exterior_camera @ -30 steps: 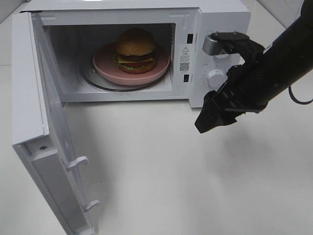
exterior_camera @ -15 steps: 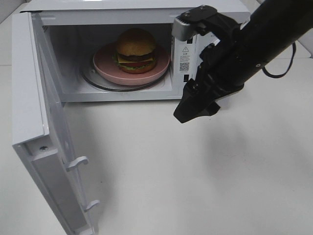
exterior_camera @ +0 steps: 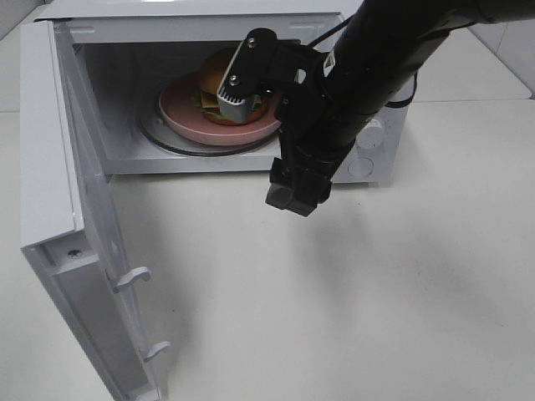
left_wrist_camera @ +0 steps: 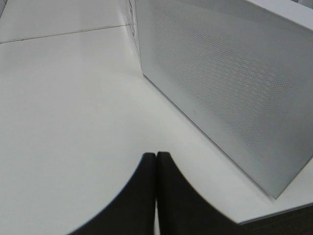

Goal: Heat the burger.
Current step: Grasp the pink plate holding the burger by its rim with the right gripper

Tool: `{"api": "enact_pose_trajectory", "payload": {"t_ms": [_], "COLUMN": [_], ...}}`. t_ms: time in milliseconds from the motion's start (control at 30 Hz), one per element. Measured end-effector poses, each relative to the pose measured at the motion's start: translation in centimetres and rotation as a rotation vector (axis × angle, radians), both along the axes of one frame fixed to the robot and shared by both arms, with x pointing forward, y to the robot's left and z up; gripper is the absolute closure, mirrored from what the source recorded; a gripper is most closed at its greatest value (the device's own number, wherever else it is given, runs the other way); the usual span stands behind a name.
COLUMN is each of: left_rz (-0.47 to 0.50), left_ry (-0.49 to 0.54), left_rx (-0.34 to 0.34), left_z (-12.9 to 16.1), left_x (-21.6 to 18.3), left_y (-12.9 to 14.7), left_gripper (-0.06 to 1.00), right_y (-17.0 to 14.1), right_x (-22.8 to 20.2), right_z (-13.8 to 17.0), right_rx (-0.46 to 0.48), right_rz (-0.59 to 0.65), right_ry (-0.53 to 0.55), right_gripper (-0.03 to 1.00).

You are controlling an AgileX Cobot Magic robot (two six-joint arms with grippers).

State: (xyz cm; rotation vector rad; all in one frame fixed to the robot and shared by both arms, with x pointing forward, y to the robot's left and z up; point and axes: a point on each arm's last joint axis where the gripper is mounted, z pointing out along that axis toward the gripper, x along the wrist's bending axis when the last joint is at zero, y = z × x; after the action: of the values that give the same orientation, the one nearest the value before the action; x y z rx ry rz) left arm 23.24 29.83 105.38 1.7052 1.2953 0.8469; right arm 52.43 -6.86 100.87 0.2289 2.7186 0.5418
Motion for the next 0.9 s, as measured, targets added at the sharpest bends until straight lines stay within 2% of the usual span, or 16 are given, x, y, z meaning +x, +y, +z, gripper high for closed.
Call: {"api": "enact_pose_trajectory", "payload": {"t_ms": [33, 133, 200, 300, 900], "left_rz": [0.000, 0.000, 0.000, 0.000, 0.000], "left_ry": [0.000, 0.000, 0.000, 0.000, 0.000], "left_rx": [0.000, 0.000, 0.000, 0.000, 0.000], "left_z": [0.0, 0.0, 0.0, 0.0, 0.0], "left_x": [0.0, 0.0, 0.0, 0.0, 0.0], "left_y": [0.0, 0.0, 0.0, 0.0, 0.0], "left_gripper": [0.94, 0.94, 0.94, 0.94, 0.94], "right_y": [0.5, 0.8, 1.8, 2.7, 6.8], "right_x": [0.3, 0.3, 0.6, 0.9, 4.0], "right_z": [-0.1, -0.1, -0.2, -0.6, -2.6], "right_rx": [-0.020, -0.030, -0.079, -0.103, -0.150], "right_rz": [0.033, 0.053, 0.119, 0.145, 0.140], "right_ry": [-0.051, -0.078, -0.147, -0.171, -0.276], "right_gripper": [0.27, 0.27, 0.27, 0.27, 0.27]}}
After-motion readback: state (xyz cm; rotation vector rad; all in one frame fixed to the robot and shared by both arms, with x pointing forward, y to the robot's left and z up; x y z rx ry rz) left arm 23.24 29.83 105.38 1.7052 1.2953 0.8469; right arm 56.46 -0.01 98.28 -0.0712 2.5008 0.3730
